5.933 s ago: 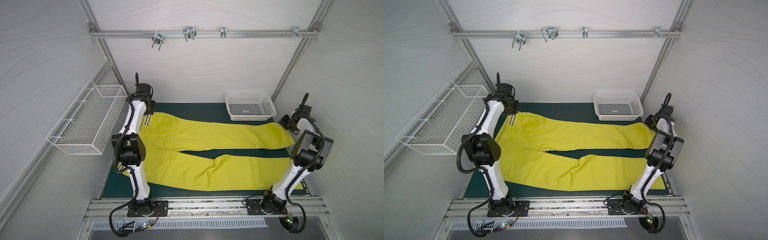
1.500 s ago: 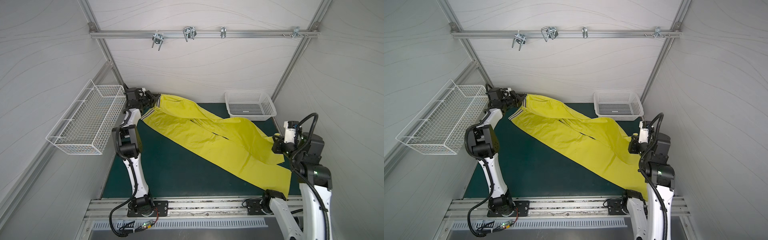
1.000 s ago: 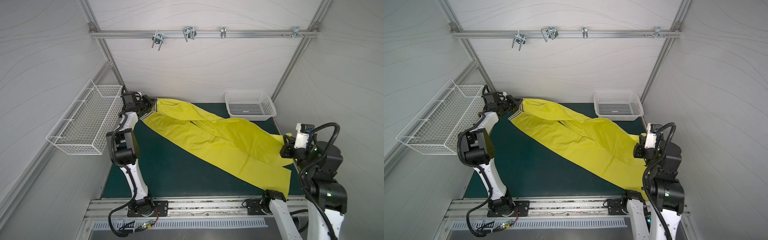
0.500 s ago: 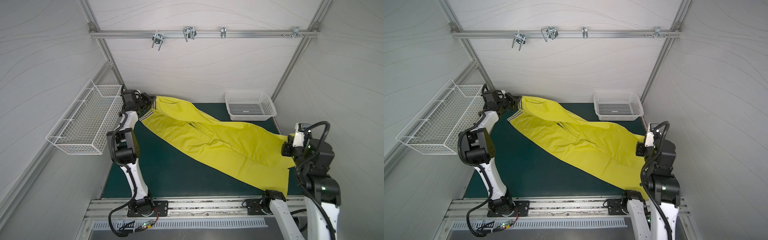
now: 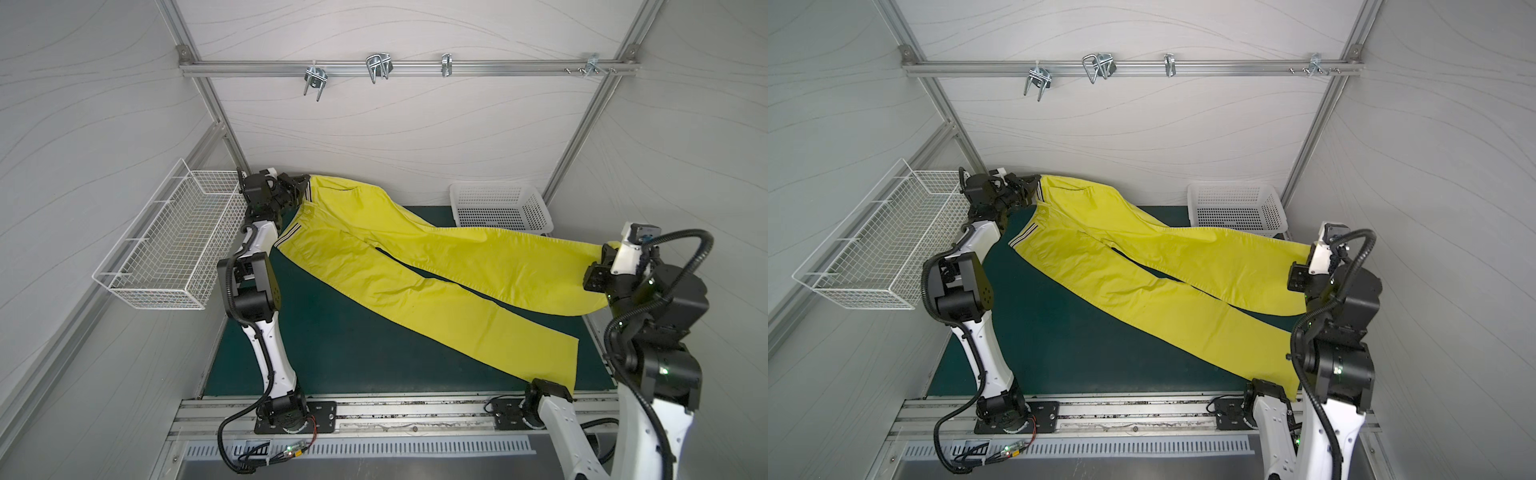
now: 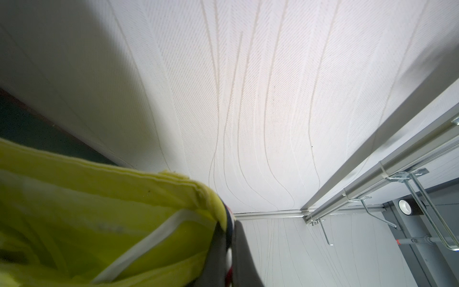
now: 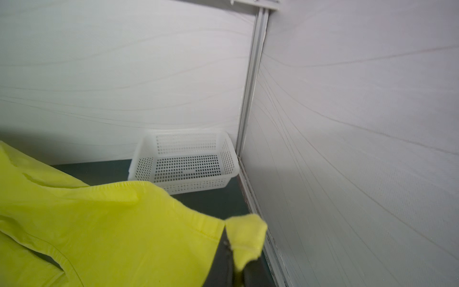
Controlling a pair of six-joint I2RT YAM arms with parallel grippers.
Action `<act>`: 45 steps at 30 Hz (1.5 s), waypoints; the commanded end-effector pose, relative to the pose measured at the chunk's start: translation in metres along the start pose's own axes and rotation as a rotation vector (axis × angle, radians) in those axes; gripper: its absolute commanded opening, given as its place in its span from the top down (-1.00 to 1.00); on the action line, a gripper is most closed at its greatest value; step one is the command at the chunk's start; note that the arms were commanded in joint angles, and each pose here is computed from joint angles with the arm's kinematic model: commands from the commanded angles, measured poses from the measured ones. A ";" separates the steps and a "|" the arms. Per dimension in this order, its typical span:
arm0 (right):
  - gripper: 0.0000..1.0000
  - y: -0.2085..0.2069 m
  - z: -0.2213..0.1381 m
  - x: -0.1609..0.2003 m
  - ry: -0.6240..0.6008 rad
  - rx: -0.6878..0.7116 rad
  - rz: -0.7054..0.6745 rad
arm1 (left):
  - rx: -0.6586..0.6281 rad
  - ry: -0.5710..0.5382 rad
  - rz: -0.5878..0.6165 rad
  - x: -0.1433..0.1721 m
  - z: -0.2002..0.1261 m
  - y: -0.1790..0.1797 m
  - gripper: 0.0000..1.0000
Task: Roll up the long pants
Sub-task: Fold the long pant at the center of the board.
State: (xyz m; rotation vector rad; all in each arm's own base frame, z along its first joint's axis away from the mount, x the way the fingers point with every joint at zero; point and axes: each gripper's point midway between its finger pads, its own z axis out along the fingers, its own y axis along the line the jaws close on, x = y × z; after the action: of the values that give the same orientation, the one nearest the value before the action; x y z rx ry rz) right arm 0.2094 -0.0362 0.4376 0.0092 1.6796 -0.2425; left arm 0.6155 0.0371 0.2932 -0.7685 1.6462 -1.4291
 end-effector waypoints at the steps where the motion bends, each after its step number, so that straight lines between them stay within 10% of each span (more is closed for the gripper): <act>1: 1.00 0.026 -0.011 0.008 0.008 -0.137 -0.017 | 0.151 -0.053 0.128 -0.029 -0.040 -0.065 1.00; 25: 1.00 -0.013 0.047 0.063 0.265 0.079 -0.024 | 0.110 0.192 0.119 0.073 0.082 -0.085 1.00; 30: 1.00 -0.011 0.020 0.022 0.186 0.056 -0.062 | 0.280 0.205 0.144 0.063 0.045 -0.143 1.00; 35: 1.00 0.003 -0.022 0.008 0.120 -0.019 -0.106 | 0.193 0.003 0.118 0.013 -0.021 -0.104 1.00; 45: 1.00 0.026 -0.056 0.047 0.144 -0.140 -0.081 | -0.008 -0.020 0.196 0.018 -0.042 -0.066 1.00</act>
State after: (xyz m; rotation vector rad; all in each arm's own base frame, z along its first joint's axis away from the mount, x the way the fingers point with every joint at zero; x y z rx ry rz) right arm 0.1557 -0.0108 0.4119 -0.1274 1.7763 -0.2009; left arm 0.5761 0.0141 0.3254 -0.6895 1.7180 -1.3684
